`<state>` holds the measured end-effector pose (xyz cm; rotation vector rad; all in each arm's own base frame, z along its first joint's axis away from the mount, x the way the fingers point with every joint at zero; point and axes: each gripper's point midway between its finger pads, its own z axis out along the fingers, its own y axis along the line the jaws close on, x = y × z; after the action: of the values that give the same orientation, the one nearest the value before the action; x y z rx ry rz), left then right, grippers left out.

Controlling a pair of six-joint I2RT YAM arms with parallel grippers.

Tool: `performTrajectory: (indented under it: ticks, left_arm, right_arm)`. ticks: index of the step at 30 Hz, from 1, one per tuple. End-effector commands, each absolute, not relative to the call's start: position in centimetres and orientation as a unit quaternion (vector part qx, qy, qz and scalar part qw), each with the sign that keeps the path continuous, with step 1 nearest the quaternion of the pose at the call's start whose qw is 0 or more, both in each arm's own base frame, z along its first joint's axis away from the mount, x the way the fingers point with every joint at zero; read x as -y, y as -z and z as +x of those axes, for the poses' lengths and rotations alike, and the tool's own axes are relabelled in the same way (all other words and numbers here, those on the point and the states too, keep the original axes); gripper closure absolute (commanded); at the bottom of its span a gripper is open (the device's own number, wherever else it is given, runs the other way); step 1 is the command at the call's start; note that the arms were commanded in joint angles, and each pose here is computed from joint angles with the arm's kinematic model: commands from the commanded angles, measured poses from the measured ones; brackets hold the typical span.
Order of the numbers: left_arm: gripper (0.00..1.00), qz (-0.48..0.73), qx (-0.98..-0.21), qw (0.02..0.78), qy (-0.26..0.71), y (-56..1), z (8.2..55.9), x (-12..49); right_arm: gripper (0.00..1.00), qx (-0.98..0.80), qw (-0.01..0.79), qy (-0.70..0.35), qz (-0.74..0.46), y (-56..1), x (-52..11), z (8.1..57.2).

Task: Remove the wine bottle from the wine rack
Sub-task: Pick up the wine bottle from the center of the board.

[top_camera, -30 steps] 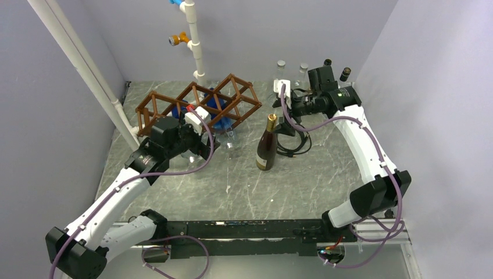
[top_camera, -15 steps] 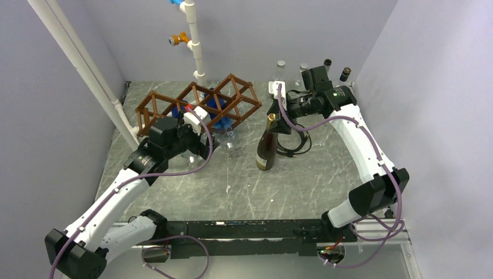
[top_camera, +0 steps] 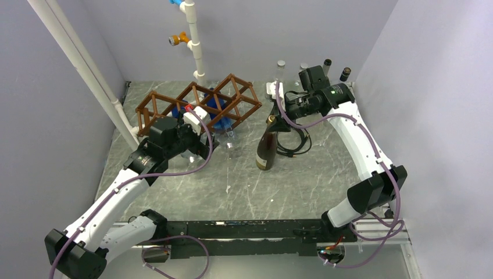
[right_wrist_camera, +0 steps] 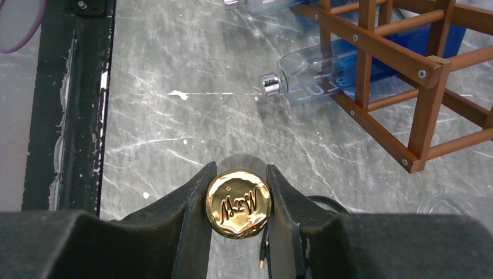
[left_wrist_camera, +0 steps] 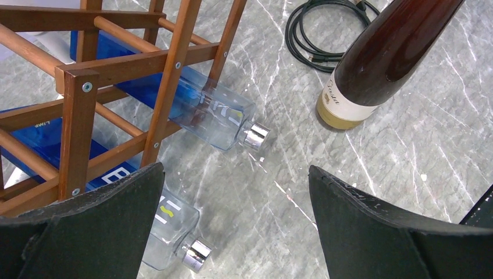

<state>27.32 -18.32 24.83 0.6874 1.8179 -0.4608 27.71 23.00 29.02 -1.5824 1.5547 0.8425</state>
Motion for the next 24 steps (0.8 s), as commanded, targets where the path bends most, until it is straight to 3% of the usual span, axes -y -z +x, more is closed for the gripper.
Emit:
performTrajectory:
  ticks: [1,24]
  left_arm:
    - [0.01,0.287,-0.752,0.563,0.186,-25.9,27.5,17.9]
    - [0.01,0.286,-0.750,0.566,0.186,-26.1,27.5,17.8]
  right_arm:
    - [1.00,-0.560,0.422,-0.332,-0.631,-33.8,-23.3,26.8]
    - [1.00,-0.573,0.529,-0.293,-0.553,-40.4,-15.2,27.3]
